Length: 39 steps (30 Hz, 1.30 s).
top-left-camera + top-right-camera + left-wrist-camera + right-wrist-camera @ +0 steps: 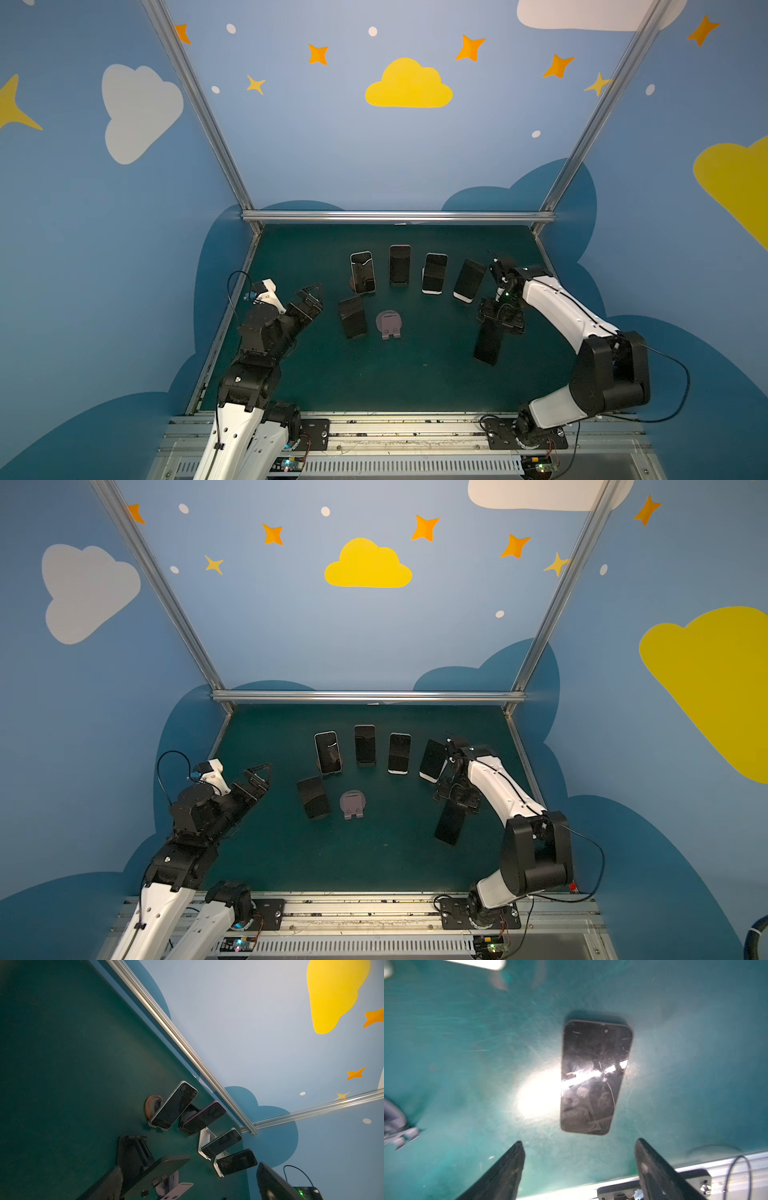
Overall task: Remove the phone from the phone stand
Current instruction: Place the phone to the middle-right of the table, then pick up the phone stand from the center of the table.
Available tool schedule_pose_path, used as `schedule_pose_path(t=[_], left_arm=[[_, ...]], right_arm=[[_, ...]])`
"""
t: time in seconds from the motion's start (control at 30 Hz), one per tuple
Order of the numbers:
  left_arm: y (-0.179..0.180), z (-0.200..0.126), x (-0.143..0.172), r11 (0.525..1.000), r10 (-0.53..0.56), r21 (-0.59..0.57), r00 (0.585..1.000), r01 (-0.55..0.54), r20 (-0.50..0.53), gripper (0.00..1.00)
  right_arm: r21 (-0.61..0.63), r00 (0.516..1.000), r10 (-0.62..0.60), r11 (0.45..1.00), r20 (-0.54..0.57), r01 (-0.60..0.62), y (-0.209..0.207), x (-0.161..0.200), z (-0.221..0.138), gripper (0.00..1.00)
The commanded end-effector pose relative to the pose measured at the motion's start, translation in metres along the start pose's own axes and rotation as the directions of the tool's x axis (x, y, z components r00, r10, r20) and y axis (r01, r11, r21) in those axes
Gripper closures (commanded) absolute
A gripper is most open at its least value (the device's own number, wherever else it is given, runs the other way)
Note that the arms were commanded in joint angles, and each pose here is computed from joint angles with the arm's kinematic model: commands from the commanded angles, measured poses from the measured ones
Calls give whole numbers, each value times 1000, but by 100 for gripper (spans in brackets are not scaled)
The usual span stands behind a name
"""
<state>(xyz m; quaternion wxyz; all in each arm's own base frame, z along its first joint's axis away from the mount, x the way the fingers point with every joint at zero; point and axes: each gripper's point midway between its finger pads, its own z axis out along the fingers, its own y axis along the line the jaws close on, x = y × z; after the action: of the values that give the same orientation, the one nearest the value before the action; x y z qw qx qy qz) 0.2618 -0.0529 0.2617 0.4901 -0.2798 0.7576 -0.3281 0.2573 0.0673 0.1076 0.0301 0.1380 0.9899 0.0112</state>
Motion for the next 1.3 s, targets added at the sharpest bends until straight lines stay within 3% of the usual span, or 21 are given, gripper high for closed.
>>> schedule_pose_path(t=[0.0,0.23,0.4,0.63,1.03,1.27], left_arm=[[-2,-2,-1,1000,17,-1,1000,-17,6,0],[2,-1,-1,1000,11,-27,1000,-11,5,0],[10,-5,-2,998,-5,-57,1000,7,30,0],[31,-4,3,992,-40,-118,998,45,43,0],[63,-3,22,957,-39,-290,998,24,-46,0],[57,-2,11,964,-9,-266,1000,8,-3,0]], right_arm=[[51,998,-38,998,45,36,-6,9,-24,16],[-55,970,-117,990,213,132,26,28,-71,16],[-101,924,-203,964,324,247,53,44,-84,18],[-43,839,-326,923,435,382,93,66,-88,27],[56,694,-574,786,434,616,182,97,-84,25],[136,614,-634,740,470,659,197,81,-94,19]])
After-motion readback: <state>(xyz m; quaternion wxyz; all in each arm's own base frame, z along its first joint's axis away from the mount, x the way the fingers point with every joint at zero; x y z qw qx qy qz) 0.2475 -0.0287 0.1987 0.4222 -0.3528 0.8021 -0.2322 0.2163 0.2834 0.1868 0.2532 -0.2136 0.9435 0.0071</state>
